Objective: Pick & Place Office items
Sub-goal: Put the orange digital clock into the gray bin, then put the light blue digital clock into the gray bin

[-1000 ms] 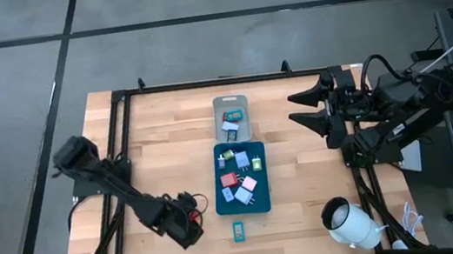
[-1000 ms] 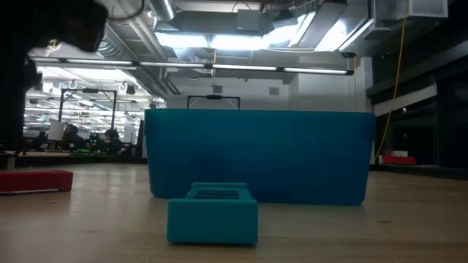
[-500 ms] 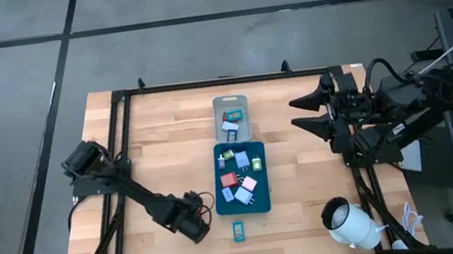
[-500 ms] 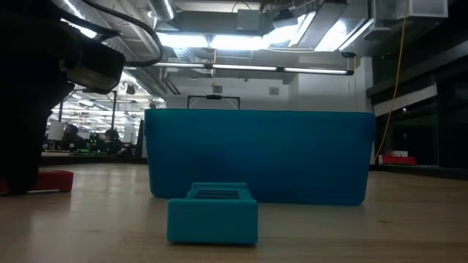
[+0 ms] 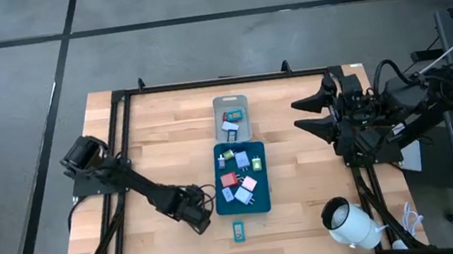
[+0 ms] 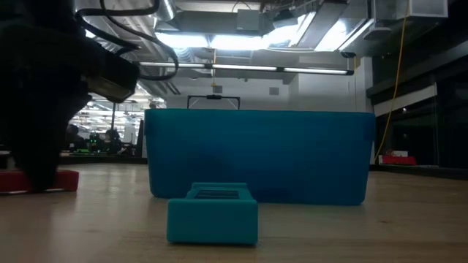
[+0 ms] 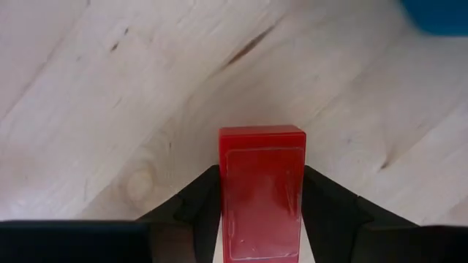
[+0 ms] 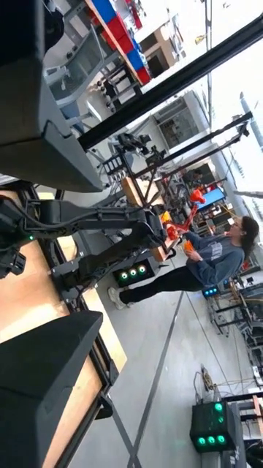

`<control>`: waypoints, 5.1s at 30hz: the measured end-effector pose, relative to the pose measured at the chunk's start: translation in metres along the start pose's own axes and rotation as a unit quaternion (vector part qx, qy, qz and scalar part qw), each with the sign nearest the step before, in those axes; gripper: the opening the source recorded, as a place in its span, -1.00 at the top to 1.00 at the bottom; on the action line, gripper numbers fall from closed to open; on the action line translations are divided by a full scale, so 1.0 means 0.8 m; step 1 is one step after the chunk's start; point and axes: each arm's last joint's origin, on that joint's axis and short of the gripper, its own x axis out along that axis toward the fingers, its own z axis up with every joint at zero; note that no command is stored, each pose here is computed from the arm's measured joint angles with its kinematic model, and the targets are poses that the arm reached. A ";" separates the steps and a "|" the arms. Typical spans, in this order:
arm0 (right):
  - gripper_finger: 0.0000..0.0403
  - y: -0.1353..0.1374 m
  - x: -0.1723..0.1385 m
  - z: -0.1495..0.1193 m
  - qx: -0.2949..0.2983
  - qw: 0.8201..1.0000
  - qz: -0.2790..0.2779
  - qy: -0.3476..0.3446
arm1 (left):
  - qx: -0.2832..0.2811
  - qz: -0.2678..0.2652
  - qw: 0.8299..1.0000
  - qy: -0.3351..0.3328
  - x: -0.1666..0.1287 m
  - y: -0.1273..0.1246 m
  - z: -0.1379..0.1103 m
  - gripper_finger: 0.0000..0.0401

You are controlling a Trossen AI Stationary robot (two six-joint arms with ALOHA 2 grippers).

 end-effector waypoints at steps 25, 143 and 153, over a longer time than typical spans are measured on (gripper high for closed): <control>-0.41 0.005 0.004 0.003 0.001 1.000 0.012 -0.019 | 0.071 -0.066 0.944 -0.316 -0.132 0.186 0.277 0.23; -0.41 0.047 -0.016 -0.033 -0.028 0.985 0.144 0.089 | -0.267 -0.235 0.926 -0.130 -0.019 -0.187 -0.023 -0.25; -0.41 0.048 -0.016 -0.034 -0.028 0.986 0.141 0.087 | -0.271 -0.233 0.927 -0.113 -0.009 -0.189 -0.025 -0.25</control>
